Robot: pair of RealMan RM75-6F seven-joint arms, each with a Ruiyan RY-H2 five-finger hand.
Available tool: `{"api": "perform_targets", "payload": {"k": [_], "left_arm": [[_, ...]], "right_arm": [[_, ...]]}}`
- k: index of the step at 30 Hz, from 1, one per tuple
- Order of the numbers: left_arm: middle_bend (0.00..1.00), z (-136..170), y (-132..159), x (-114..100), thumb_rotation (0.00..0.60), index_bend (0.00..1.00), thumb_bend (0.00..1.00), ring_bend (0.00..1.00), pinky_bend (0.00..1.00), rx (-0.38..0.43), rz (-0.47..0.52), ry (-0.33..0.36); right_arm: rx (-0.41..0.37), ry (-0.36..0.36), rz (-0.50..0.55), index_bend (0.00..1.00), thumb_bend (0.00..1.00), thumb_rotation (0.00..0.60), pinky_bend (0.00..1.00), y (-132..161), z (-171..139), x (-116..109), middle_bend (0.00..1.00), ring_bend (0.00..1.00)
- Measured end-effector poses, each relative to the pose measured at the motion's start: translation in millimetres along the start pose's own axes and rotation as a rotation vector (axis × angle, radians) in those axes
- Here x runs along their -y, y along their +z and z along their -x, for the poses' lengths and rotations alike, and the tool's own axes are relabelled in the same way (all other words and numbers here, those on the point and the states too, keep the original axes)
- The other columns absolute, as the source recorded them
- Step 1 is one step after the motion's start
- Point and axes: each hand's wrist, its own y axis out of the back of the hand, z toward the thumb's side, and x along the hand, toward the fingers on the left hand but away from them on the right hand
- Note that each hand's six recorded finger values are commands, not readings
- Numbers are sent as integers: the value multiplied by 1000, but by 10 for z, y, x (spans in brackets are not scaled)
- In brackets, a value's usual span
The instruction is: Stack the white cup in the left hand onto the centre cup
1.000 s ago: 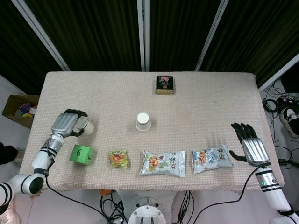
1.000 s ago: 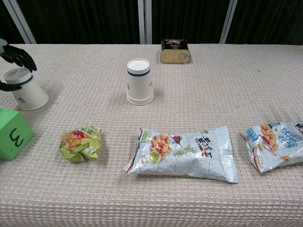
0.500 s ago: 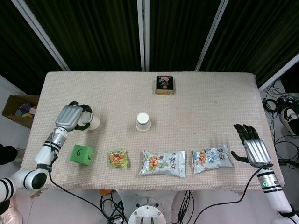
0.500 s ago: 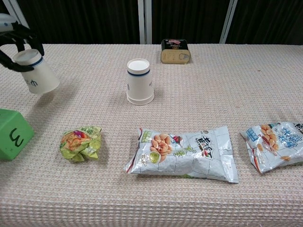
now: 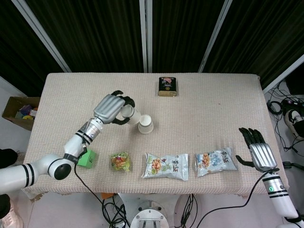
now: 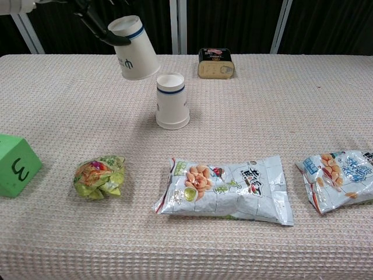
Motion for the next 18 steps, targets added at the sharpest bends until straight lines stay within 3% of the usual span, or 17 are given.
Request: {"api": "perform_targets", "payload": {"k": [8,18], "left_arm": [[538,-241,229,91,600,484,345,455,187,5,-7,-57],[536,-331,391,128,600,482,343,455,187,12,-28,-85]], "right_arm": [[7,1,8,0,185,600,21,-68,-29,-6,90,0],[22,-5,19,0,186,600,20,-152,-59,-7,90,0]]}}
